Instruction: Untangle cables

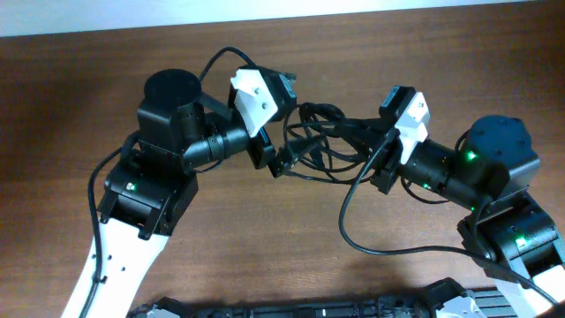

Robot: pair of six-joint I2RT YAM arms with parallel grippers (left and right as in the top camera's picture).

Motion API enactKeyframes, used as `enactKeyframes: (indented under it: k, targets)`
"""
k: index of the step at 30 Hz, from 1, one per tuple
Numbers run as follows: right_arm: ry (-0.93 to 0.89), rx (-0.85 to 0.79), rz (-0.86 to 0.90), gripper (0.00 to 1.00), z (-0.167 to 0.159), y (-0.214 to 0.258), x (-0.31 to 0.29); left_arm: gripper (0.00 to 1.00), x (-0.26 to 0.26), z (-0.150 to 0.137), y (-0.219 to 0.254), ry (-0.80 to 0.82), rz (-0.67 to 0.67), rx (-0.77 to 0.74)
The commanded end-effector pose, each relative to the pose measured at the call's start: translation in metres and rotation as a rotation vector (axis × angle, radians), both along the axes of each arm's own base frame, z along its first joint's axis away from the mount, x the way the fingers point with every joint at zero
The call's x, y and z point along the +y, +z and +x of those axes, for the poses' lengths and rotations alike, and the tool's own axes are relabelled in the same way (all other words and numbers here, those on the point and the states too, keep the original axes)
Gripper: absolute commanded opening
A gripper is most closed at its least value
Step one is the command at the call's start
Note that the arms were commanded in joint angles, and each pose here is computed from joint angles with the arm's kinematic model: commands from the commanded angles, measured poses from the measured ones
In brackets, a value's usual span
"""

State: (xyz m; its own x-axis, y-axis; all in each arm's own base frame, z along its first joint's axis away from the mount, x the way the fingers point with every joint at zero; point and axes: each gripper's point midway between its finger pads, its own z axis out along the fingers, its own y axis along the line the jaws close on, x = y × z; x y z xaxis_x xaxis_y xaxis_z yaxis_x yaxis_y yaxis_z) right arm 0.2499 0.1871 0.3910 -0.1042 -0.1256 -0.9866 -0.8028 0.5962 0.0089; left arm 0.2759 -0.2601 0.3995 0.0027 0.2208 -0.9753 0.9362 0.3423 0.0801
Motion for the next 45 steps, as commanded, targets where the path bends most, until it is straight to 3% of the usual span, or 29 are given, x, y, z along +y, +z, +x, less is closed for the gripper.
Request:
enactKeyframes:
  k: [1, 6, 7, 8, 11, 15, 21, 22, 23, 28, 38, 45]
  targets:
    - [0.123, -0.028, 0.045, 0.04, -0.022, 0.017, 0.01, 0.99, -0.004, -0.016, 0.012, -0.097, -0.011, -0.078]
    - [0.205, -0.03, 0.06, 0.04, -0.032, 0.019, 0.018, 0.98, -0.004, -0.016, 0.012, -0.097, -0.011, -0.077]
    - [0.205, -0.027, 0.059, 0.04, -0.031, 0.018, 0.018, 0.92, -0.004, -0.016, 0.012, -0.097, -0.011, -0.077]
    - [0.205, -0.025, 0.059, 0.04, -0.03, 0.018, 0.018, 0.83, -0.004, -0.016, 0.012, -0.097, -0.011, -0.077]
    - [0.207, -0.021, 0.058, 0.04, -0.029, 0.017, 0.019, 0.38, -0.004, -0.016, 0.012, -0.097, -0.011, -0.077]
    - [0.209, -0.021, 0.058, 0.04, -0.03, 0.017, 0.019, 0.01, -0.003, -0.016, 0.012, -0.094, -0.01, -0.077]
    - [0.208, -0.021, 0.058, 0.04, -0.03, 0.017, 0.019, 0.0, -0.003, -0.014, 0.011, -0.083, -0.007, -0.077]
    - [0.207, -0.019, 0.058, 0.12, -0.029, 0.016, 0.019, 0.0, -0.003, -0.013, 0.011, -0.081, -0.006, -0.078]
    - [0.207, -0.019, 0.058, 0.22, -0.029, 0.016, 0.019, 0.0, -0.002, -0.012, 0.011, -0.072, -0.004, -0.079]
    - [0.125, 0.002, 0.038, 0.99, -0.017, 0.009, 0.012, 0.0, 0.004, 0.002, 0.008, 0.017, 0.015, -0.072]
    - [-0.178, 0.194, 0.076, 0.99, 0.016, -0.013, -0.018, 0.0, 0.041, 0.054, 0.0, 0.447, -0.049, 0.138]
    - [-0.234, 0.321, 0.137, 0.99, 0.024, -0.025, -0.019, 0.0, 0.025, 0.048, 0.016, 0.419, -0.13, 0.153]
